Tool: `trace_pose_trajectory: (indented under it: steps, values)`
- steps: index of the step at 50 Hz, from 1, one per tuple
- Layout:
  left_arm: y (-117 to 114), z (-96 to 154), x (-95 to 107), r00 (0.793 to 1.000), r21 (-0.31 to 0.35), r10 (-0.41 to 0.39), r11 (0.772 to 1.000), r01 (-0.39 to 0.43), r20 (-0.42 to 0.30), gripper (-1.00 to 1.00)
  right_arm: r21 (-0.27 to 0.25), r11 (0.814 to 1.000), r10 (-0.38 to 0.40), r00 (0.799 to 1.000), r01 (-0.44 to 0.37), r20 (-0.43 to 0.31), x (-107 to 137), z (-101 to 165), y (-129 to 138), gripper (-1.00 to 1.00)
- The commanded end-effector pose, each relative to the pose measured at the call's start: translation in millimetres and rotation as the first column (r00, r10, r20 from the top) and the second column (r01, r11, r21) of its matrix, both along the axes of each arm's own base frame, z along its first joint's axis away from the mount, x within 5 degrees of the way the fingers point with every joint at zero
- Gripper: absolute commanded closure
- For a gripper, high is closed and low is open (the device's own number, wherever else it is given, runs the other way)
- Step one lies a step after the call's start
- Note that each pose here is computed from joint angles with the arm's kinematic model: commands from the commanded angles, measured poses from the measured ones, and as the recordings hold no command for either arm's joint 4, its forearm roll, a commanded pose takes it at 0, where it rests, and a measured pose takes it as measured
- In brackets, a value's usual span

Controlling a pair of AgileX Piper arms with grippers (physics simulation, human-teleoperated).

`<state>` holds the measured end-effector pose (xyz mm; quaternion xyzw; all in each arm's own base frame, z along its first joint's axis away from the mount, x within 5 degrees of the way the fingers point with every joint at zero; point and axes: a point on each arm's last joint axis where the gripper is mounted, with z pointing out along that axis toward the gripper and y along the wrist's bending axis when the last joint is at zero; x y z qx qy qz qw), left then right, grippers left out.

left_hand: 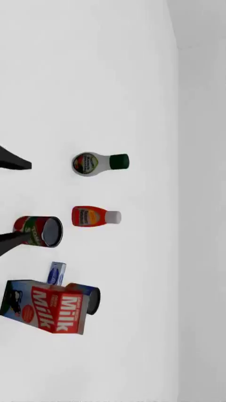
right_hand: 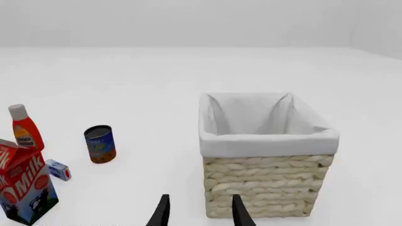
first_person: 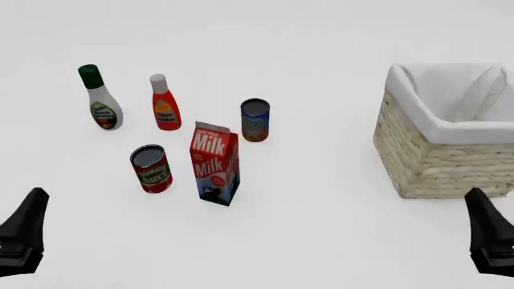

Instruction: Pick the salad dressing and place it in the basket.

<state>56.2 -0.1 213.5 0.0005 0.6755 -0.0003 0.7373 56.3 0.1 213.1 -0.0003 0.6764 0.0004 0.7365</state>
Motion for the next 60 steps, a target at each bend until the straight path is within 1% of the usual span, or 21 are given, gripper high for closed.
trace_pose_trajectory:
  steps: [1,5,14,17,20,23,24,26,27,29,31,32,34,37,38,40,43,47,53,59,60]
  values:
    - [-0.3,1.0,0.1,1.000,0.006,-0.005,1.000,0.005,0.003,-1.00,-0.005,1.000,0.006,1.000,-0.006,-0.010,0.8,-0.6,0.4,-1.00]
    - [-0.6,1.6,-0.2,1.000,0.007,-0.009,1.000,0.009,0.007,-1.00,-0.015,1.000,0.011,1.000,-0.011,-0.016,1.5,-0.7,0.7,-1.00]
    - [-1.3,2.4,2.4,1.000,0.007,-0.021,1.000,0.021,0.004,-1.00,-0.013,1.000,0.020,1.000,-0.020,-0.013,1.8,-0.4,1.2,-1.00]
    - [-1.6,9.2,10.0,1.000,0.015,-0.023,1.000,0.023,0.010,-1.00,-0.011,1.000,0.021,1.000,-0.021,-0.012,2.2,-0.2,1.3,-1.00]
    - [-2.7,15.0,18.1,0.999,0.042,-0.033,0.999,0.032,0.009,-1.00,-0.004,1.000,0.026,1.000,-0.026,-0.013,3.2,0.1,1.6,-1.00]
    - [-2.7,19.7,27.1,1.000,0.054,-0.027,0.998,0.026,0.009,-1.00,-0.009,0.999,0.033,0.999,-0.033,-0.013,4.7,0.6,2.0,-1.00]
    - [-2.7,20.2,32.8,1.000,0.043,-0.027,0.999,0.027,0.002,-1.00,-0.007,0.999,0.035,0.999,-0.035,-0.012,5.3,0.9,2.2,-1.00]
    - [-3.0,24.0,36.7,1.000,0.050,-0.028,0.998,0.027,0.002,-1.00,-0.007,0.999,0.036,0.999,-0.037,-0.010,6.1,1.4,2.3,-1.00]
    - [-4.3,26.1,40.4,0.999,0.039,-0.041,0.998,0.041,-0.002,-1.00,-0.004,0.999,0.040,0.999,-0.040,-0.009,6.8,1.7,2.5,-1.00]
    - [-4.2,27.4,43.1,0.999,0.041,-0.038,0.998,0.039,-0.004,-1.00,-0.004,0.999,0.041,0.999,-0.041,-0.010,7.5,1.8,2.7,-1.00]
    - [-3.9,32.6,51.7,0.999,0.047,-0.032,0.998,0.032,-0.005,-1.00,-0.005,0.999,0.047,0.999,-0.047,-0.008,9.1,2.5,3.1,-1.00]
    - [-4.0,32.6,51.9,0.999,0.047,-0.032,0.998,0.032,-0.005,-1.00,-0.005,0.999,0.047,0.999,-0.047,-0.008,9.2,2.5,3.1,-1.00]
    - [-2.9,36.0,61.3,1.000,0.040,-0.021,0.999,0.021,-0.017,-1.00,-0.006,0.999,0.050,0.999,-0.051,-0.008,10.4,2.9,3.4,-1.00]
    - [-3.0,43.7,69.5,1.000,0.050,-0.018,0.999,0.019,-0.014,-1.00,-0.005,0.998,0.057,0.998,-0.057,-0.006,11.6,3.4,3.9,-1.00]
    - [-1.7,48.4,72.0,1.000,0.058,-0.007,0.998,0.007,-0.004,-1.00,-0.005,0.998,0.060,0.998,-0.060,-0.005,12.1,3.6,4.1,-1.00]
    - [-1.5,53.6,78.9,1.000,0.061,-0.005,0.998,0.006,-0.008,-1.00,-0.005,0.998,0.064,0.998,-0.064,-0.005,12.8,3.8,4.4,-1.00]
    - [-1.1,58.5,82.0,1.000,0.061,-0.002,0.998,0.002,-0.002,-1.00,-0.002,0.998,0.066,0.998,-0.066,-0.004,13.4,4.1,4.7,-1.00]
    - [0.0,78.5,95.5,1.000,0.064,0.006,0.998,-0.008,0.019,-1.00,-0.002,0.997,0.071,0.997,-0.071,-0.002,13.7,4.3,5.0,-1.00]
    - [4.4,97.9,118.2,0.999,0.084,0.033,0.996,-0.036,0.033,-1.00,0.000,0.997,0.078,0.997,-0.078,-0.001,12.9,4.2,5.4,-1.00]
    - [8.3,115.6,139.2,0.998,0.060,0.049,0.997,-0.051,0.038,-1.00,-0.003,0.996,0.084,0.996,-0.084,0.000,12.4,4.2,5.8,-1.00]
    - [8.3,115.6,139.2,0.998,0.060,0.049,0.997,-0.051,0.038,-1.00,-0.003,0.996,0.084,0.996,-0.084,0.000,12.4,4.2,5.8,-1.00]
